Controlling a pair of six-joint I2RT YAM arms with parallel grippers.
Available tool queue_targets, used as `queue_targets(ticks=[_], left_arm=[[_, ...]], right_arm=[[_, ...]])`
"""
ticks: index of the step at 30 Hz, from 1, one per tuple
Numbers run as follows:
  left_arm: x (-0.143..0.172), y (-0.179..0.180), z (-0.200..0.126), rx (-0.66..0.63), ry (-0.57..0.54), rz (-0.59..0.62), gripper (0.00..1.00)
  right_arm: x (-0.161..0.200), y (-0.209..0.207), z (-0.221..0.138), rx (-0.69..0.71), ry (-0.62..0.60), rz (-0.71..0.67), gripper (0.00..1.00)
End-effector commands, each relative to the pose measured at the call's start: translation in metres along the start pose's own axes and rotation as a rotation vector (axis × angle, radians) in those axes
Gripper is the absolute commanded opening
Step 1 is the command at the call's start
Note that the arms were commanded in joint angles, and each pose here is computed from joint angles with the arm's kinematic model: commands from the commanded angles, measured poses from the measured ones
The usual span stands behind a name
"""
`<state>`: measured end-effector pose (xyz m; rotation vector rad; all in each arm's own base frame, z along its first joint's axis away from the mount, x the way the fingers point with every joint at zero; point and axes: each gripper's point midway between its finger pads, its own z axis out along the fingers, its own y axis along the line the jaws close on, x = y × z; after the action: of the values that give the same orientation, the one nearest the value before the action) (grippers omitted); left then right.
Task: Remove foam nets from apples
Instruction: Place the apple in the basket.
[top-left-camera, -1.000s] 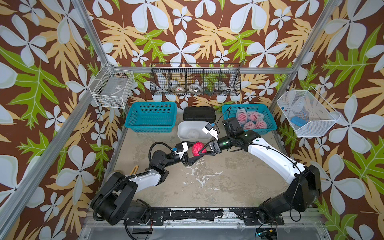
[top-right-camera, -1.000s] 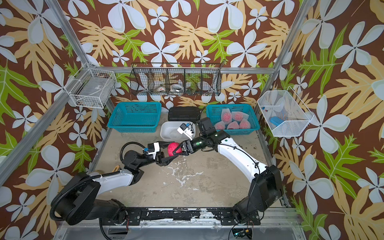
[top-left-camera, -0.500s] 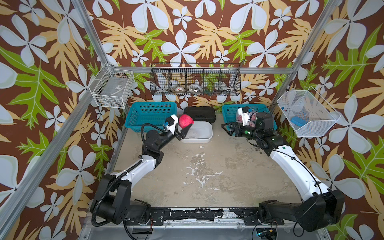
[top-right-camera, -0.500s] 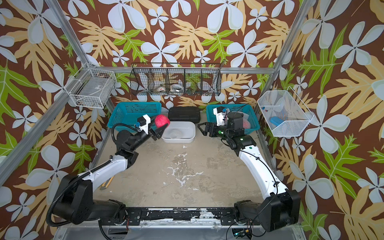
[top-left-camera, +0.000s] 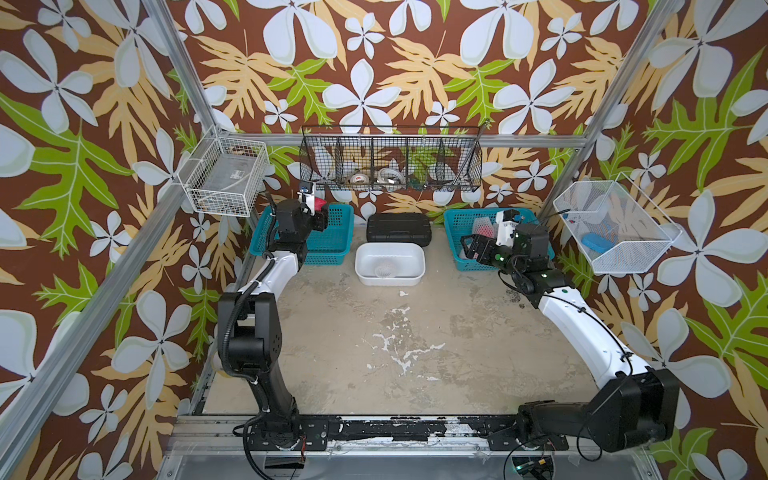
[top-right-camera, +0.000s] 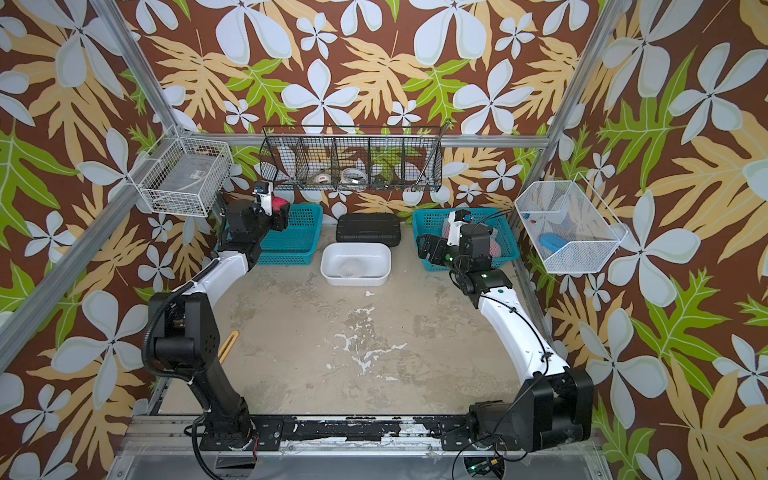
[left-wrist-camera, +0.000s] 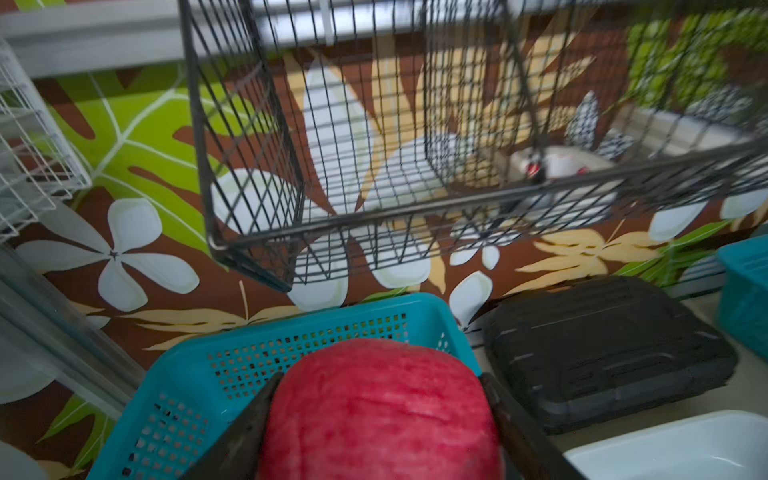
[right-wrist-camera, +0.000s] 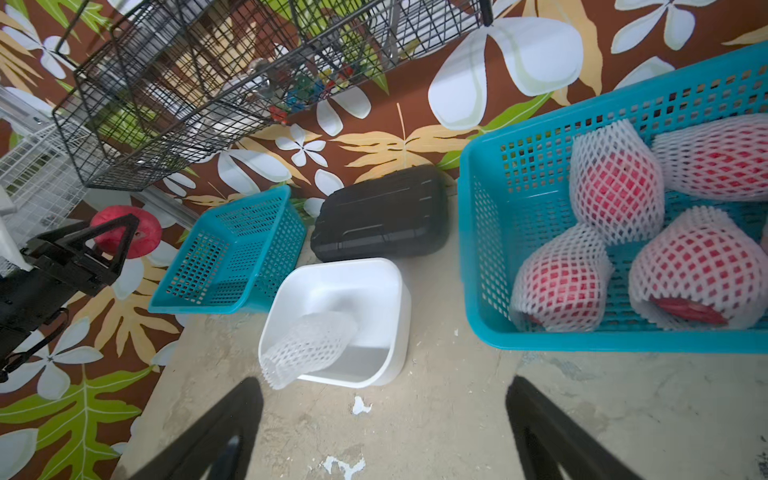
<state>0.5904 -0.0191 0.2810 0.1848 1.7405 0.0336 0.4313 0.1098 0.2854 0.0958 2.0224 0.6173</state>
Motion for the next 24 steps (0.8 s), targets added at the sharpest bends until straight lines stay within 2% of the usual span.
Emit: queue_targets(ticks=[1, 9, 14, 18, 22, 24], left_arm=[[0.028, 0.027, 0.011, -0.095, 0.099, 0.066, 0.35], [0.081, 0.041, 0.061, -0.086, 0.232, 0.138, 0.36], [0.108, 0.035, 0.082, -0.049, 0.286, 0.117, 0.37], [0.123, 0.031, 0.088, -0.034, 0.303, 0.101, 0.38], [0.135, 0.029, 0.091, -0.024, 0.318, 0.092, 0.39], [0.140, 0.028, 0.092, -0.023, 0.326, 0.088, 0.39]], right_arm=[[0.014, 0.011, 0.011, -0.081, 0.080, -0.028, 0.82], [0.022, 0.006, 0.018, -0.070, 0.111, -0.031, 0.80], [0.017, -0.004, 0.020, -0.009, 0.093, -0.036, 0.80], [0.001, -0.032, 0.020, 0.109, 0.045, -0.045, 0.79], [-0.014, -0.076, 0.031, 0.157, 0.062, 0.033, 0.71], [-0.023, -0.101, 0.034, 0.208, 0.040, 0.058, 0.71]])
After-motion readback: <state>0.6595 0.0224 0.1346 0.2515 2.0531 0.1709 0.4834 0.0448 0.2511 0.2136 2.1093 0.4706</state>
